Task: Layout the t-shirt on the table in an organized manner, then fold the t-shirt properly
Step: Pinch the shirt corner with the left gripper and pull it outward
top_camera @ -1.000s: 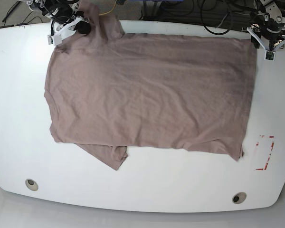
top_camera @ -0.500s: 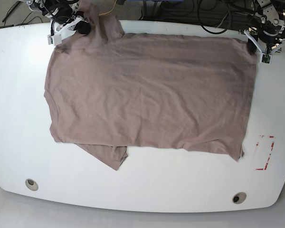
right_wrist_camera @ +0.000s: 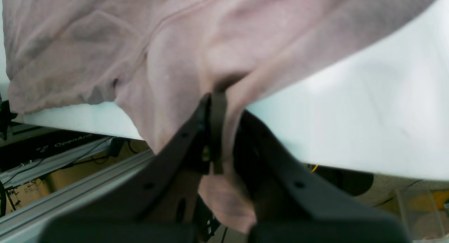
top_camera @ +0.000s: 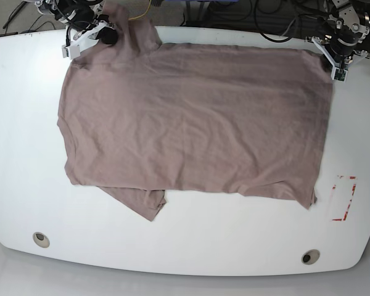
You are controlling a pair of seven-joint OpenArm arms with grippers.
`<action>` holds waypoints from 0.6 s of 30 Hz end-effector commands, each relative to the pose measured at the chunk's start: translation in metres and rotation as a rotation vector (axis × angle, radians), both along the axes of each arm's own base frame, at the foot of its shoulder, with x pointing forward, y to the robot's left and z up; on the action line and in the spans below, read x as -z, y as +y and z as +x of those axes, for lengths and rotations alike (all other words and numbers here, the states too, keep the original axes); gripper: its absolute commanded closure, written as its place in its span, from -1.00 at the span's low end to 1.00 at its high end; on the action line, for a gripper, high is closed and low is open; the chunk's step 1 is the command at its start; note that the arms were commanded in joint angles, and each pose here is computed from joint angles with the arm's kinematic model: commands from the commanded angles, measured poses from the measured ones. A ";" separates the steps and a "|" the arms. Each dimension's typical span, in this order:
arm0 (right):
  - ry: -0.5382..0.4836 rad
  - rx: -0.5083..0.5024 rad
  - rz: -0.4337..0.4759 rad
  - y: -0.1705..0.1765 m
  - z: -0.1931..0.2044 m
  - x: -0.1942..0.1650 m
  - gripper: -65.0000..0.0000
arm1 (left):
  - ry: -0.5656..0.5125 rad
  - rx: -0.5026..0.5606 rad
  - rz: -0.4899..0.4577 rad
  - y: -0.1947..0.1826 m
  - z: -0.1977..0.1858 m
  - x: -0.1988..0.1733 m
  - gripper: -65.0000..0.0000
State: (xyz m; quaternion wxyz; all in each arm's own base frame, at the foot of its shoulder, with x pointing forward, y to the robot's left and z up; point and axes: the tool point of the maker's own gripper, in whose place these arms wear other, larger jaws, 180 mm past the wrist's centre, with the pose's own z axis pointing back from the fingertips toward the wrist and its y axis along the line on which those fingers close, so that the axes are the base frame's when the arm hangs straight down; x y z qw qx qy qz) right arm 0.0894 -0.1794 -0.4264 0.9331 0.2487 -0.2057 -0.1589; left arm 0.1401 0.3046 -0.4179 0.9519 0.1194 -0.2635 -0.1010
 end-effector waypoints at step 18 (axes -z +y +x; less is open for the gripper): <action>-0.002 -0.001 -0.014 -0.003 0.002 -0.002 1.00 | -0.005 -0.005 0.005 0.004 0.001 -0.005 1.00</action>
